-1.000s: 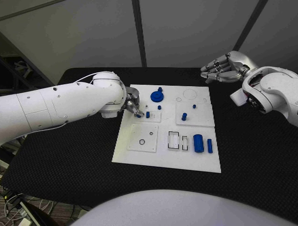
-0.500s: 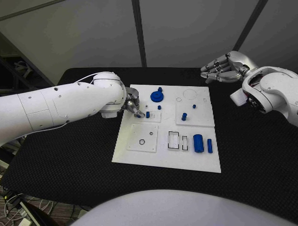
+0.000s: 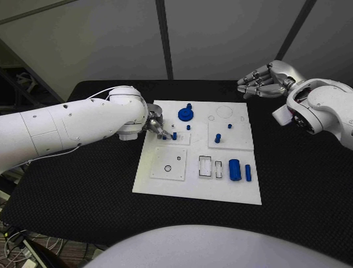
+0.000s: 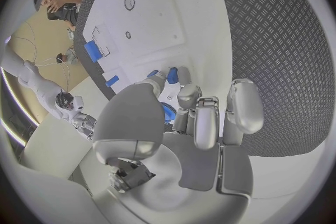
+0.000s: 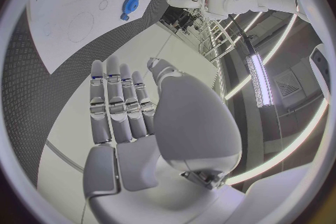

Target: Assemble the parts on the task board

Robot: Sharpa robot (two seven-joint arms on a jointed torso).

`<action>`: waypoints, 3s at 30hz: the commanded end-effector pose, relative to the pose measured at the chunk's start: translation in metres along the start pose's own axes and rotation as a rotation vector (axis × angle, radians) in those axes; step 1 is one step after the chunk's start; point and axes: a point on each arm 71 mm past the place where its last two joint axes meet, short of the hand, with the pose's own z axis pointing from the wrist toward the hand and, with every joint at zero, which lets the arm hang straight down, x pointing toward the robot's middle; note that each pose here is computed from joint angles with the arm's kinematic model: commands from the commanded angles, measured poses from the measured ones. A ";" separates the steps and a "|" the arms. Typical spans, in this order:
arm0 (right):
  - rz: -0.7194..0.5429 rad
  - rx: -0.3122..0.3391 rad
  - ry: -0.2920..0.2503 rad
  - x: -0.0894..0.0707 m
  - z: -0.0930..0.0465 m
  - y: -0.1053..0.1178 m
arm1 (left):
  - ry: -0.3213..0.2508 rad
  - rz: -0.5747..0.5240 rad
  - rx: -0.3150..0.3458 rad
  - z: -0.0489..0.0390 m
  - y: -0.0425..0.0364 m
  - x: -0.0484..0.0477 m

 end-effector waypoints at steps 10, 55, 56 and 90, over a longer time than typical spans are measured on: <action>-0.001 -0.006 0.005 0.000 0.000 0.001 | -0.088 -0.063 0.003 -0.0047 0.0035 -0.0136; 0.000 -0.009 0.010 0.002 0.002 0.003 | -0.447 0.103 0.535 0.0014 -0.0589 -0.0138; 0.000 -0.009 0.010 0.002 0.002 0.003 | -0.441 0.113 0.532 0.0027 -0.0594 -0.0128; 0.001 -0.013 0.017 0.005 0.003 0.004 | -0.357 0.206 0.473 0.0237 -0.0680 0.0001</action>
